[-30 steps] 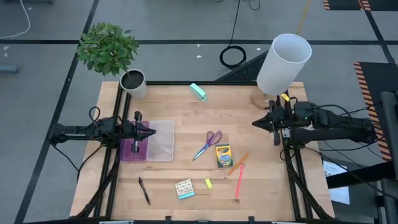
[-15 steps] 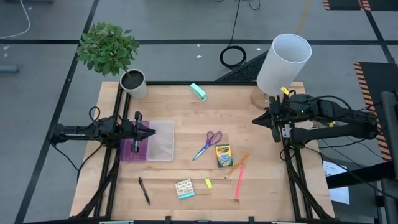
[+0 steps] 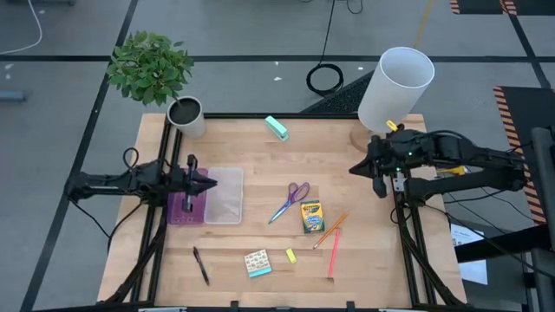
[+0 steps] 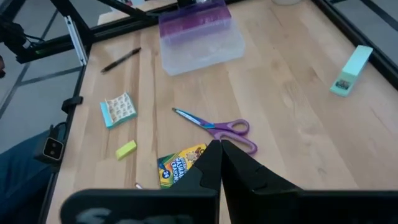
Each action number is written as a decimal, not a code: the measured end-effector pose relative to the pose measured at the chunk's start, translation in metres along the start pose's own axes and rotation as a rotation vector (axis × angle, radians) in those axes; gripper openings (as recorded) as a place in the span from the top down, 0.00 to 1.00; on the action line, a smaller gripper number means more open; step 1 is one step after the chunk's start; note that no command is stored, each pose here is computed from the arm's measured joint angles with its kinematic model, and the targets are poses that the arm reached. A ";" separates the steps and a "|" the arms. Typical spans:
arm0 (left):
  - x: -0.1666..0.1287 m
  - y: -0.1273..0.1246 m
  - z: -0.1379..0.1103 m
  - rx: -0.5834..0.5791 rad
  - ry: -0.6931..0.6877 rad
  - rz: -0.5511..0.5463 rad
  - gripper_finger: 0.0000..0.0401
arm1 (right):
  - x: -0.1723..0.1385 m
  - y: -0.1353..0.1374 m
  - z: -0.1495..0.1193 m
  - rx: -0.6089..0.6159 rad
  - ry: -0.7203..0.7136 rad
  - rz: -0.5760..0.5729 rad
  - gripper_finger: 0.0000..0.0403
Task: Pack school essentials
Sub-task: Put the orange pencil into the purple supply box
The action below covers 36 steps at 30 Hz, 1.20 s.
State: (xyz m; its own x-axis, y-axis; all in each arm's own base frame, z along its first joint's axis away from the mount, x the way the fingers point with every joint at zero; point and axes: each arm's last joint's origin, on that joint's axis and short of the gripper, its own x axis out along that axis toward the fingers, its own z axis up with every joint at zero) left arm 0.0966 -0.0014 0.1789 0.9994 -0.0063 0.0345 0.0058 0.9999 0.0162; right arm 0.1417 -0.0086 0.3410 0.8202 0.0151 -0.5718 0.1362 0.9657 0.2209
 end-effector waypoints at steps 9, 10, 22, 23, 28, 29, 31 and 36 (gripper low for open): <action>0.015 -0.004 0.049 -0.083 0.186 0.022 0.91 | 0.018 0.006 0.001 -0.040 0.059 -0.005 1.00; 0.019 -0.006 0.056 -0.089 0.202 0.024 0.91 | 0.019 0.008 0.001 -0.047 0.065 -0.006 1.00; 0.085 -0.040 0.132 -0.055 0.347 -0.071 0.91 | 0.034 0.033 -0.006 -0.069 0.116 -0.027 1.00; 0.089 -0.043 0.135 -0.048 0.358 -0.071 0.91 | 0.036 0.035 -0.007 -0.071 0.121 -0.031 1.00; 0.112 -0.060 0.147 0.058 0.373 -0.104 0.91 | 0.045 0.048 -0.014 -0.084 0.139 -0.039 1.00; 0.116 -0.063 0.148 0.081 0.380 -0.112 0.91 | 0.048 0.050 -0.018 -0.092 0.146 -0.030 1.00; 0.126 -0.066 0.149 0.131 0.391 -0.122 0.91 | 0.055 0.055 -0.024 -0.110 0.148 -0.007 1.00; 0.149 -0.066 0.149 0.205 0.413 -0.122 0.91 | 0.072 0.062 -0.049 -0.144 0.154 0.043 1.00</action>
State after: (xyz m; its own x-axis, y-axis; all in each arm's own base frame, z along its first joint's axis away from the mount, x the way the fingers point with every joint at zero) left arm 0.2404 -0.0706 0.3324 0.9220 -0.0752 -0.3798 0.1588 0.9681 0.1938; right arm 0.1818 0.0646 0.2749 0.7275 0.0861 -0.6807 0.0126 0.9903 0.1387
